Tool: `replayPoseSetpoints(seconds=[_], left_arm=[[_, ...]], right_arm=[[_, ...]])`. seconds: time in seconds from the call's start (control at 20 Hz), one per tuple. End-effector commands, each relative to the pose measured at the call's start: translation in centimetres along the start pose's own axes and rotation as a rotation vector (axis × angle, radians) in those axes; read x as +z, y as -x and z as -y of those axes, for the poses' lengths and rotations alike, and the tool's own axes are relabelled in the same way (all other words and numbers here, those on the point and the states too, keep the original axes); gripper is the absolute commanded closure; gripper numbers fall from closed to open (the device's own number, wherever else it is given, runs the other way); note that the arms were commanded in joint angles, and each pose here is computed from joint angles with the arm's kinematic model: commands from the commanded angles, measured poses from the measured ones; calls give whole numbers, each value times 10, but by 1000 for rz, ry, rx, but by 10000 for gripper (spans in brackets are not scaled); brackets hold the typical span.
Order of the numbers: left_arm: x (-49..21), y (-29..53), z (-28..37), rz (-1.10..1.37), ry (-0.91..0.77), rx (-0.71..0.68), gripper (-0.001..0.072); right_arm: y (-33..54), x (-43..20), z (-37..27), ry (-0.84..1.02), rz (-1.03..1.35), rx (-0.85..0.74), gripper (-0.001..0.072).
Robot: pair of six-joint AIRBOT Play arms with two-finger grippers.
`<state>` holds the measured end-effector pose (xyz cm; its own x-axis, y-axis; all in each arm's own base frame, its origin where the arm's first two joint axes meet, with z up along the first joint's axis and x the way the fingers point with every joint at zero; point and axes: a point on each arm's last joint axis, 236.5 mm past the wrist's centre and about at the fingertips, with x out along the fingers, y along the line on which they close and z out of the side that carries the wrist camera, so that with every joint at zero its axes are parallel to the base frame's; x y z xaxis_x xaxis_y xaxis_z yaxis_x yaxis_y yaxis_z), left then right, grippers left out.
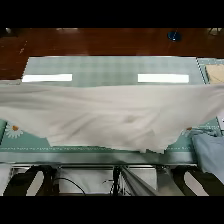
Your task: Fold the shirts.
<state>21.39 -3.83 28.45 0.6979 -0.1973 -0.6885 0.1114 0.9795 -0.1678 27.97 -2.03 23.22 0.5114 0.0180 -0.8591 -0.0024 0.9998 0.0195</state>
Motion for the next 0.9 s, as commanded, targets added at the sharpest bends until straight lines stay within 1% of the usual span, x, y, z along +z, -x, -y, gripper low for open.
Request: replayPoseSetpoints(seconds=[0.0,0.1,0.25,0.4,0.5,0.65,0.75,0.85], left_arm=[[-18,-110,-38,-105,45,3,681],[-21,-166,-57,-143,74,9,681],[-6,-224,-78,-128,111,14,681],[23,-264,-102,-11,136,61,680],[37,-283,-110,48,136,73,680],[38,-312,-108,61,120,69,680],[37,-332,-104,62,65,66,680],[39,-350,-102,86,57,72,680]], right_arm=[[-94,44,11,-1,32,10,686],[-135,76,1,-29,89,81,686],[-193,93,-15,-34,85,183,686],[-233,103,-8,-10,102,174,686],[-249,114,-5,-30,141,172,686],[-269,121,-10,-28,163,175,686],[-287,123,-22,20,167,176,686],[-302,128,-36,45,191,179,685]])
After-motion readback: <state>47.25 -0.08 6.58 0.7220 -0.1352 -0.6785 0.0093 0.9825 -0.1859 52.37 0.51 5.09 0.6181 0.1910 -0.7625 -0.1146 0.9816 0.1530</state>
